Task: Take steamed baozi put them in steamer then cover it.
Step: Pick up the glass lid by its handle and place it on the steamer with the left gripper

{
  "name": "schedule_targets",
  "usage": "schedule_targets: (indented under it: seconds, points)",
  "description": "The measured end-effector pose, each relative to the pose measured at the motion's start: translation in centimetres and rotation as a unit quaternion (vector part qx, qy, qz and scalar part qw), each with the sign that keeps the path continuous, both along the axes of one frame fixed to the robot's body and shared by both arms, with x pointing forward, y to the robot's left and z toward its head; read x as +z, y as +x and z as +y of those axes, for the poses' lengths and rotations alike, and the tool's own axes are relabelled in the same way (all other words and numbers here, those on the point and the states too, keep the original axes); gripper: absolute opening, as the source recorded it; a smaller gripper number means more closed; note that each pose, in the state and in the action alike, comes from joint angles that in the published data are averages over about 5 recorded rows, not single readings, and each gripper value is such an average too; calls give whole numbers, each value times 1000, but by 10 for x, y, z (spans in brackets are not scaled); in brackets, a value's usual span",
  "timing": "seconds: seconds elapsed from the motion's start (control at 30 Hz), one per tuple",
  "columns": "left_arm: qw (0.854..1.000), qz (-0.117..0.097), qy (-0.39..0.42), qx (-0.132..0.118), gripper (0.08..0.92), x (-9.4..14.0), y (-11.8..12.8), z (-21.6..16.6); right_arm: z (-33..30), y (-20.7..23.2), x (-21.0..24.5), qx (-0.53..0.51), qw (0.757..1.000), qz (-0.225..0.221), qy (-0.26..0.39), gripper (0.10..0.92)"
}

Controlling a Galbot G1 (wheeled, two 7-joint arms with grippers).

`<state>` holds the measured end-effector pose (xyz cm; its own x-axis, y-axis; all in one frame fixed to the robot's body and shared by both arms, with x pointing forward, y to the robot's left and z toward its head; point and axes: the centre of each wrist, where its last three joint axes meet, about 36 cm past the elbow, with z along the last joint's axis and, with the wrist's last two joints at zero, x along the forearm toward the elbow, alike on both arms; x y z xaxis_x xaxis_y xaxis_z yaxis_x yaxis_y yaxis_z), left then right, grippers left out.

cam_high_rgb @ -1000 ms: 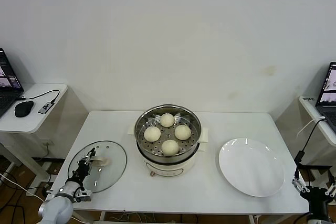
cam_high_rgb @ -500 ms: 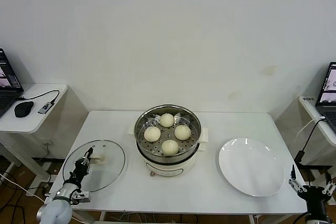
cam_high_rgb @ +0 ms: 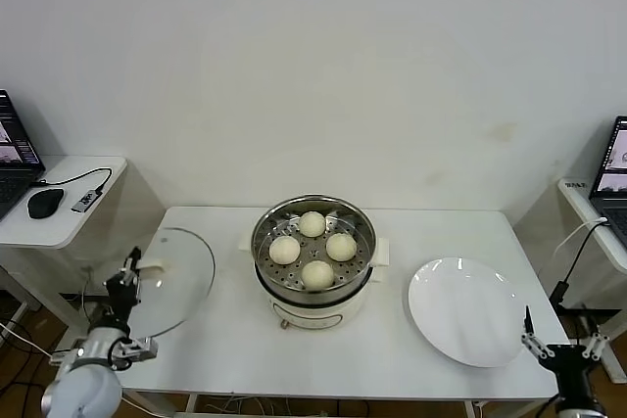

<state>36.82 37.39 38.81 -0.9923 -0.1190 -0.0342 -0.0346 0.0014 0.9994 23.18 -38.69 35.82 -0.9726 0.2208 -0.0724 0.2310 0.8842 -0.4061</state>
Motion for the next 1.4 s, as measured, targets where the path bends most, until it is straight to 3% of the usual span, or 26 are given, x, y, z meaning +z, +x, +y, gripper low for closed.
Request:
schedule_targets:
  seconds: [0.2,0.4,0.63,1.03,1.4]
  points:
    - [1000,-15,-18,3,150,47,1,-23,10,3,-3,11,1000,1,4,823]
    - [999,-19,-31,-18,150,71,8,-51,19,6,-9,17,1000,4,8,823]
    - [998,-10,-41,-49,150,78,27,-101,32,10,-17,19,1000,6,13,823]
    - [997,10,-33,-69,150,85,68,-194,49,16,-31,23,1000,16,10,823]
    - [994,28,-34,-100,150,83,83,-266,53,14,-36,25,999,22,7,823]
